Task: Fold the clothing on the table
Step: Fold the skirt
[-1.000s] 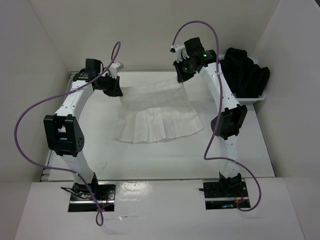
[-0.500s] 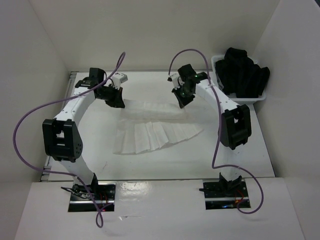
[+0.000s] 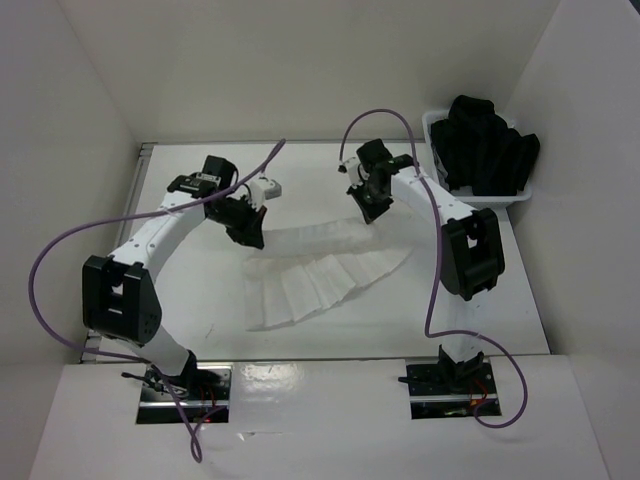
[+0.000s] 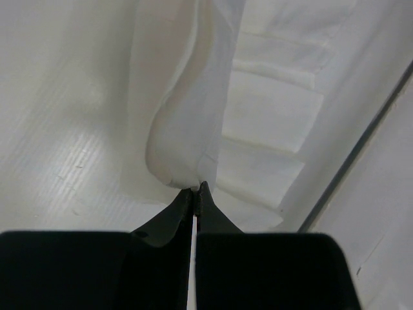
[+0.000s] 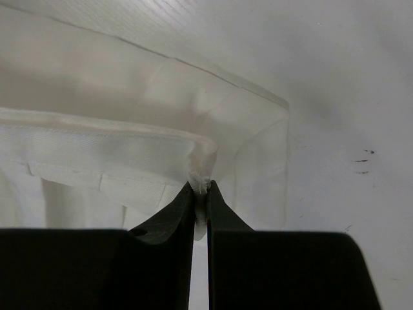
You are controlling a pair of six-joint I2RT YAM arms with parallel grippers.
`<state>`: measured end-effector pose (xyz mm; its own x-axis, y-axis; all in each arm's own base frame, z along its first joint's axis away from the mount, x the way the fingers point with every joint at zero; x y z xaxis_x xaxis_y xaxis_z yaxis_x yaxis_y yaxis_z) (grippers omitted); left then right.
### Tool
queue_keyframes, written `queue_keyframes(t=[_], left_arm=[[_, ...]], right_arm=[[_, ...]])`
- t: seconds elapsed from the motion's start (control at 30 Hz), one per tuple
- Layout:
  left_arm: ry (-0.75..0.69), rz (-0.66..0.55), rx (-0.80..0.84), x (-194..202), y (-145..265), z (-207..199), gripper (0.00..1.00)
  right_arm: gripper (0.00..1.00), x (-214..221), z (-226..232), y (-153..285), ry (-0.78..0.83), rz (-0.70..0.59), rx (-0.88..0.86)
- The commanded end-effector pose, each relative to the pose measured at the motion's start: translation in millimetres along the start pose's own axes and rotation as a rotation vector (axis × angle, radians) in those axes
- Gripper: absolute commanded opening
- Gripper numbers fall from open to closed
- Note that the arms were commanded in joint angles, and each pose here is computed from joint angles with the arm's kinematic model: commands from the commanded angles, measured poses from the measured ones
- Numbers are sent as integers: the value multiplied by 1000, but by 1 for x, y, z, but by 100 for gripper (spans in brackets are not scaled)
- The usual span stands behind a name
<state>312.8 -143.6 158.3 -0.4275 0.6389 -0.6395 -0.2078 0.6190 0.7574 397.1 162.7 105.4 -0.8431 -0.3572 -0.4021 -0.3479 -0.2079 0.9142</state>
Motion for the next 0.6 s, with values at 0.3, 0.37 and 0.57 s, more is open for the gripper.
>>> queue_keyframes(t=[0.3, 0.37, 0.57], left_arm=[[-99, 174, 181, 34, -29, -83, 0], [-99, 186, 212, 36, -34, -92, 0], [-157, 247, 316, 43, -57, -124, 0]], right_arm=[[0, -29, -28, 18, -1, -105, 104], [0, -27, -27, 13, -10, -93, 103], [0, -31, -30, 11, -10, -101, 114]])
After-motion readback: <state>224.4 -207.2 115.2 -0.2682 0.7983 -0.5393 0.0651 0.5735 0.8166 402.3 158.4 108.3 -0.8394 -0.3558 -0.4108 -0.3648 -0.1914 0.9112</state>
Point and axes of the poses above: each gripper's point midway between its finger pads, its own y axis back along the fingers, its own z axis along the line the jaws close on, x = y × z, the point moved 1 cm from there along y, back along the fingers, and after that the axes turned 14 degrees about -y, right-handed, at the moved point
